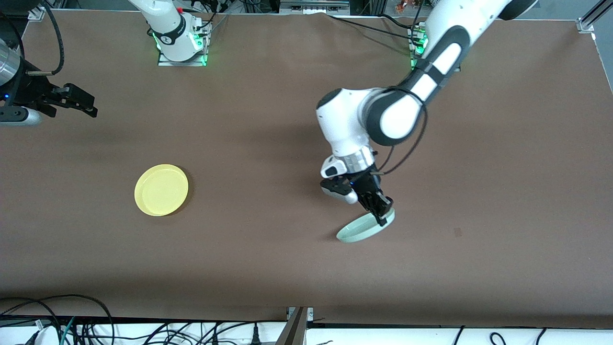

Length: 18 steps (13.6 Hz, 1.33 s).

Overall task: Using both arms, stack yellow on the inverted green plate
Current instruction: 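Lift the green plate with the left gripper and flip it over, then carry the flipped green plate with the left gripper to table center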

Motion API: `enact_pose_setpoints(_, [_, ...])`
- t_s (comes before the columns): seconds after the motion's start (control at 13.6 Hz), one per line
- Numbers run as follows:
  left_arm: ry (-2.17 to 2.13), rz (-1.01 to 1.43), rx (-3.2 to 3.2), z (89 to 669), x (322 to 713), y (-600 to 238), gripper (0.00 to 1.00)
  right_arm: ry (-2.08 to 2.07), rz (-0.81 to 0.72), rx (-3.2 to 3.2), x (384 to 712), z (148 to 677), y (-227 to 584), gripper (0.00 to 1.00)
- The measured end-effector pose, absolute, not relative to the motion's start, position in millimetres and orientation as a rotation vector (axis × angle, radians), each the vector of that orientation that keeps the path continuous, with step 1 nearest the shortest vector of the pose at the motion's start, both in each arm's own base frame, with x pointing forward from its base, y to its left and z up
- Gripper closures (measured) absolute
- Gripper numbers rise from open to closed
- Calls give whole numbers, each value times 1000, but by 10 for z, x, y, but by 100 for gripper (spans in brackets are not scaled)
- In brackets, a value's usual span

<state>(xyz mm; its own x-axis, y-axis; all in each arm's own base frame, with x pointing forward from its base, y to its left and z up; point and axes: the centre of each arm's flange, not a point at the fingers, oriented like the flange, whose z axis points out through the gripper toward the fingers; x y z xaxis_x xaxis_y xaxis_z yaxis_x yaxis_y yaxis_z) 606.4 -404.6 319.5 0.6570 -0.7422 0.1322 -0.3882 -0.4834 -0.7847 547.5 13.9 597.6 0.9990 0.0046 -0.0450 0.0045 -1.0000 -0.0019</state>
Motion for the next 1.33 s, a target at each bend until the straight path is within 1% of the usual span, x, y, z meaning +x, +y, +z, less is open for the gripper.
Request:
enact_pose_setpoints(0.37, [795,-589,-1994,2997,5653,-4436,98,-6,70,-3139,5475,5977,136,0])
enact_pose_setpoints(0.81, [718,-589,-1792,2436,4871,-4979,98,-4,71,-3139,5475,5977,128,0])
enact_pose_setpoints(1.03, [699,-596,-1737,2275,4687,-5065,98,-4,85,-3139,5465,5970,126,0])
enact_pose_setpoints(1.33, [672,-609,-1702,2123,4567,-5102,98,1,90,-3139,5462,5968,109,0])
